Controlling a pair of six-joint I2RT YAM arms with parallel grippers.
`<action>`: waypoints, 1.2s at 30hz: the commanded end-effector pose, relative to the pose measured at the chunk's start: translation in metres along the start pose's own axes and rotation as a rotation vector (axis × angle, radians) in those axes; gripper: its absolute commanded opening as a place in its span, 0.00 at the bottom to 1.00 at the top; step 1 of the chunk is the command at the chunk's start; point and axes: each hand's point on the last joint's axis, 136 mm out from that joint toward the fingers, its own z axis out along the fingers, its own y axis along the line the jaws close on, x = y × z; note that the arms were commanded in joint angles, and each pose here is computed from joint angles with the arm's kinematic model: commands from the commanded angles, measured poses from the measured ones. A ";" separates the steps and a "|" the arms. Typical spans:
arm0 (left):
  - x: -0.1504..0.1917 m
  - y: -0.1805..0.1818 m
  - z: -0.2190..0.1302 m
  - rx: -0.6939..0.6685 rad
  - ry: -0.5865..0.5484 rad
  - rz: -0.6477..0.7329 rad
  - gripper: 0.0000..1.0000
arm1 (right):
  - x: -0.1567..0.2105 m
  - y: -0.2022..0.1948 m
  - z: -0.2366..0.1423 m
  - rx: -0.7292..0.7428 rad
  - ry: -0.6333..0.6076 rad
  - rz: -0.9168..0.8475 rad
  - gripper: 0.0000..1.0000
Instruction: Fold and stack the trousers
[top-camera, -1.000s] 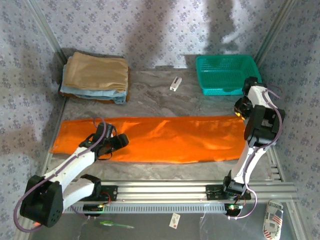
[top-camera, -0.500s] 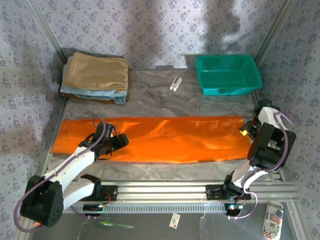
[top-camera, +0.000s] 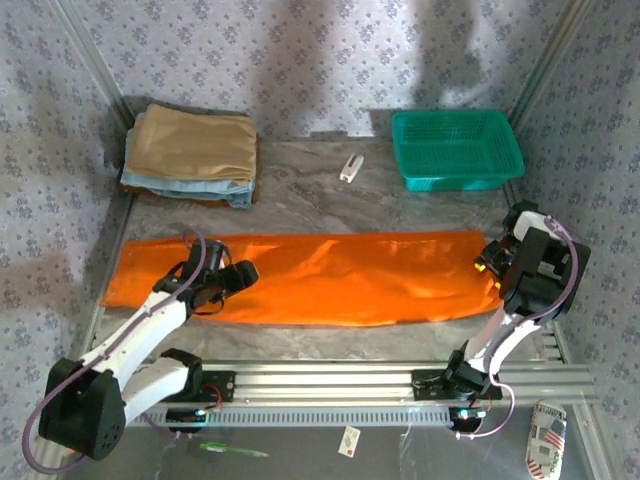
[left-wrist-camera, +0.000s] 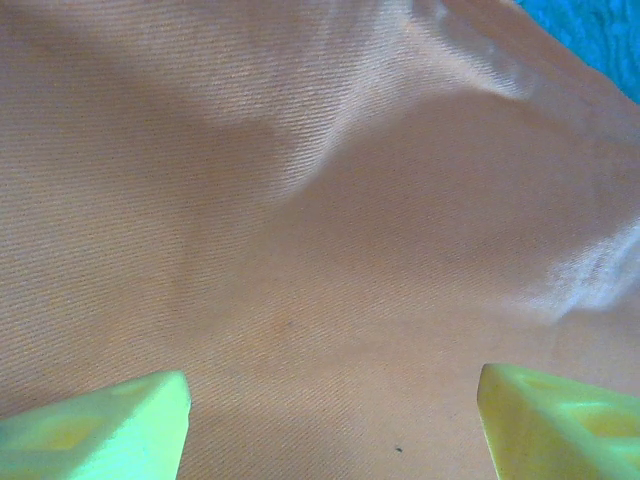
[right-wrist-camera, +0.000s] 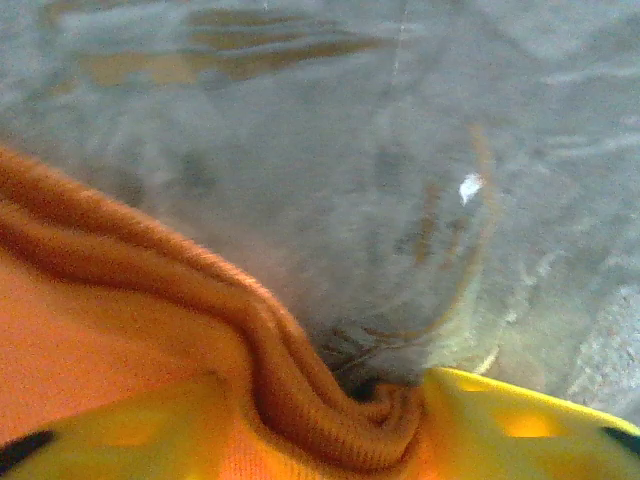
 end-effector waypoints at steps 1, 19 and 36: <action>-0.005 -0.008 -0.010 0.015 0.003 -0.004 0.75 | 0.014 0.010 0.007 -0.055 0.039 -0.031 0.16; -0.031 -0.032 -0.050 0.029 -0.033 0.045 0.75 | 0.063 0.088 -0.122 -0.399 -0.192 -0.193 0.00; -0.064 -0.025 -0.066 0.034 -0.055 -0.051 0.75 | 0.259 0.267 -0.213 -0.657 -0.286 -0.527 0.00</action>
